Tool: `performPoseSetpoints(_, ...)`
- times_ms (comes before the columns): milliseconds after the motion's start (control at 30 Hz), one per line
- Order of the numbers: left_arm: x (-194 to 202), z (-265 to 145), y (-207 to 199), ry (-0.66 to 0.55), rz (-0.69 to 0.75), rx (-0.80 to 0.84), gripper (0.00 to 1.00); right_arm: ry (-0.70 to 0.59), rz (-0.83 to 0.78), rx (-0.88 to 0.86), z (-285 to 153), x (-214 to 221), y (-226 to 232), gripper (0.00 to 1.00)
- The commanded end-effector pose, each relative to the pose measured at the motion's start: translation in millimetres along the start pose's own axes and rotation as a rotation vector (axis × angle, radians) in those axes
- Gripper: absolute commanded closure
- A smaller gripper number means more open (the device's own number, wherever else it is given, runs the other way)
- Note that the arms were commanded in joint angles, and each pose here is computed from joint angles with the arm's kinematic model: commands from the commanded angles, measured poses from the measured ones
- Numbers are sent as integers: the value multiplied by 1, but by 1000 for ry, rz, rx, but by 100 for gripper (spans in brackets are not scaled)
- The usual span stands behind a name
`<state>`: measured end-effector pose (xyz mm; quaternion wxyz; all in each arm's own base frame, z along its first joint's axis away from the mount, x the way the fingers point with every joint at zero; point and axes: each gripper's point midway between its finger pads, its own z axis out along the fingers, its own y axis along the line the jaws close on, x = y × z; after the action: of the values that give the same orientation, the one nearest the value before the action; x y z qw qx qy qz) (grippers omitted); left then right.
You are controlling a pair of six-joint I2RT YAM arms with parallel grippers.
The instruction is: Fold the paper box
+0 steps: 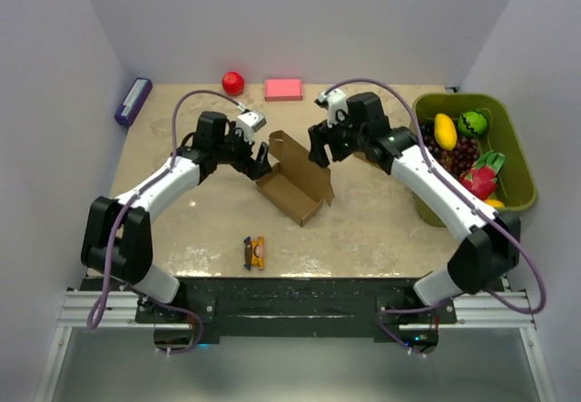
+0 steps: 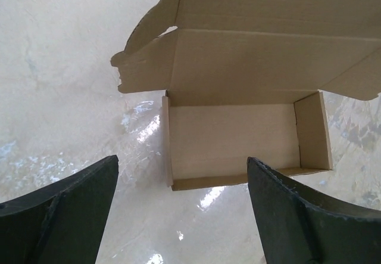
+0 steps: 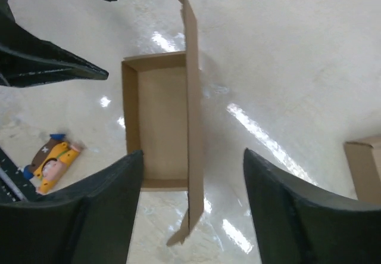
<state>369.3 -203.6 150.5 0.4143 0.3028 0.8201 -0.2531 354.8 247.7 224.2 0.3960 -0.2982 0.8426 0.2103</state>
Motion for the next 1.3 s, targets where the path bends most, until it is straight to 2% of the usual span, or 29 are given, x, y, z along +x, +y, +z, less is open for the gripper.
performPoseSetpoints(0, -28, 7, -2, -63, 65, 57, 9, -167, 115, 204, -49, -21, -19, 22)
performPoseSetpoints(67, -29, 4, -3, -73, 53, 48, 9, -202, 145, 221, -71, -16, -14, 21)
performPoseSetpoints(100, -31, 3, 1, -80, 49, 23, 9, -172, 191, 250, -69, 5, -17, 21)
performPoseSetpoints(167, -32, -2, 3, -88, 21, -13, 9, -188, 234, 288, -81, 18, -12, 25)
performPoseSetpoints(200, -29, -4, 8, -81, 6, -47, 9, -145, 258, 283, -75, 42, -4, 29)
performPoseSetpoints(233, -28, -6, 9, -77, -7, -64, 9, -157, 270, 272, -79, 48, 2, 30)
performPoseSetpoints(267, -30, -11, 9, -87, -23, -80, 9, -120, 289, 269, -72, 72, 6, 31)
performPoseSetpoints(333, -26, -17, 12, -92, -41, -121, 9, -137, 333, 228, -67, 83, 18, 34)
performPoseSetpoints(467, -37, -40, 7, -180, -58, -169, 7, -133, 385, 193, -51, 112, 25, 40)
performPoseSetpoints(500, -35, -43, 8, -187, -61, -181, 7, -138, 381, 193, -47, 114, 25, 44)
performPoseSetpoints(600, -40, -54, 8, -219, -52, -212, 6, -133, 373, 229, -33, 120, 17, 50)
performPoseSetpoints(767, -45, -60, 7, -237, -39, -221, 5, -192, 327, 193, -20, 104, 18, 53)
performPoseSetpoints(867, -46, -60, 7, -236, -39, -218, 5, -178, 316, 231, -11, 106, 10, 58)
performPoseSetpoints(933, -47, -62, 5, -241, -38, -215, 5, -148, 300, 273, -2, 112, 2, 66)
performPoseSetpoints(1067, -50, -64, 4, -248, -33, -214, 5, -142, 208, 302, 5, 103, -7, 94)
performPoseSetpoints(1167, -51, -65, 4, -250, -30, -216, 5, -160, 98, 288, 8, 86, -8, 99)
performPoseSetpoints(1267, -50, -65, 4, -248, -30, -215, 5, -159, -16, 289, 15, 73, -12, 100)
